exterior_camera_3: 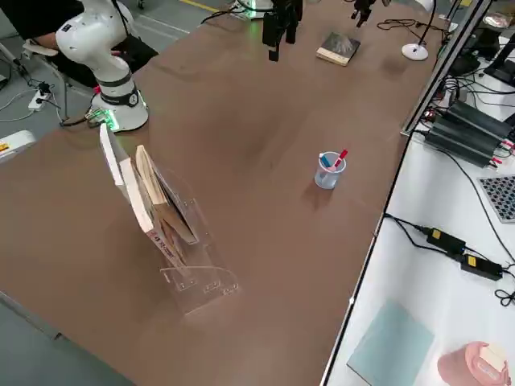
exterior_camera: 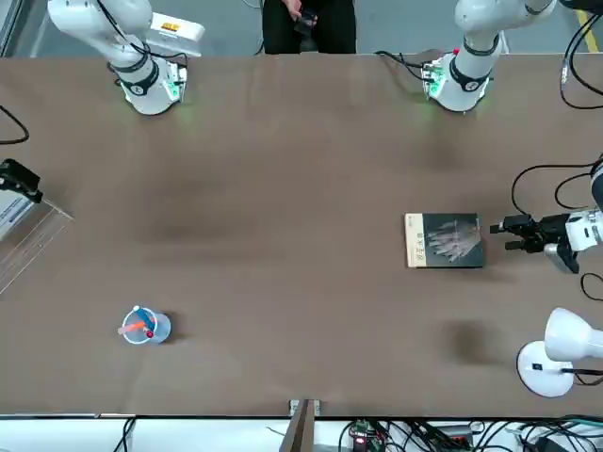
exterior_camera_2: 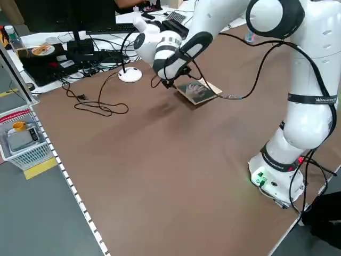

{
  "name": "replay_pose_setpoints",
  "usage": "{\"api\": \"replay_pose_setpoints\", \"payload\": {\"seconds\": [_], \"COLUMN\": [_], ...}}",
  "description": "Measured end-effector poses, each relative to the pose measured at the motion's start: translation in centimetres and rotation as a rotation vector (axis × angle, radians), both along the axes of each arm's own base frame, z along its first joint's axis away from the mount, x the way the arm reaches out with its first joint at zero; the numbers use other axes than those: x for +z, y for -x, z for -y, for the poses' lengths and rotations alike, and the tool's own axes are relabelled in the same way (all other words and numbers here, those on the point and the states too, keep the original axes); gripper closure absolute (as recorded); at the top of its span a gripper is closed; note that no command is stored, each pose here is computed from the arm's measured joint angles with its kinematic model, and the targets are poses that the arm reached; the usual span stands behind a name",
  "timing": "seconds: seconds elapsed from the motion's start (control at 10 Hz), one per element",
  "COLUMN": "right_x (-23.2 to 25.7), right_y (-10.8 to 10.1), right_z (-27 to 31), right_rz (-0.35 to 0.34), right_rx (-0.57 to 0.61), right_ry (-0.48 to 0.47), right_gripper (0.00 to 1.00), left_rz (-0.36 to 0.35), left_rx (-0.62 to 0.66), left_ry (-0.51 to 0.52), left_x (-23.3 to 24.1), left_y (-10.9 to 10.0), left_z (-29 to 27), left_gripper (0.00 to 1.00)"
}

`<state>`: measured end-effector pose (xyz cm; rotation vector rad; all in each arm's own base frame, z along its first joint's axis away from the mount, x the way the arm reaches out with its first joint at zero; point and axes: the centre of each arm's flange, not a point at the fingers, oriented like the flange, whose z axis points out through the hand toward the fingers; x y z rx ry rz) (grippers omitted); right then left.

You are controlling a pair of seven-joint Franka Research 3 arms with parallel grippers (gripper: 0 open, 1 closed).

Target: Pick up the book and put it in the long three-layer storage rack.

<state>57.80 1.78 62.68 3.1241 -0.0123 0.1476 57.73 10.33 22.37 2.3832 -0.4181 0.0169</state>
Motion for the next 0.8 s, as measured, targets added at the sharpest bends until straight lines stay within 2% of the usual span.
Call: {"api": "replay_pose_setpoints", "payload": {"seconds": [0.8], "right_x": [0.0], "right_y": [-0.1], "right_z": [0.0], "right_rz": [0.011], "right_rx": [0.0], "right_ry": [0.0], "right_gripper": [0.0], "left_rz": [-0.004], "left_rx": [0.028], "left_ry": [0.086], "left_x": [-5.4], "left_y": [0.6], "left_z": [-1.2], "left_gripper": [0.03]}}
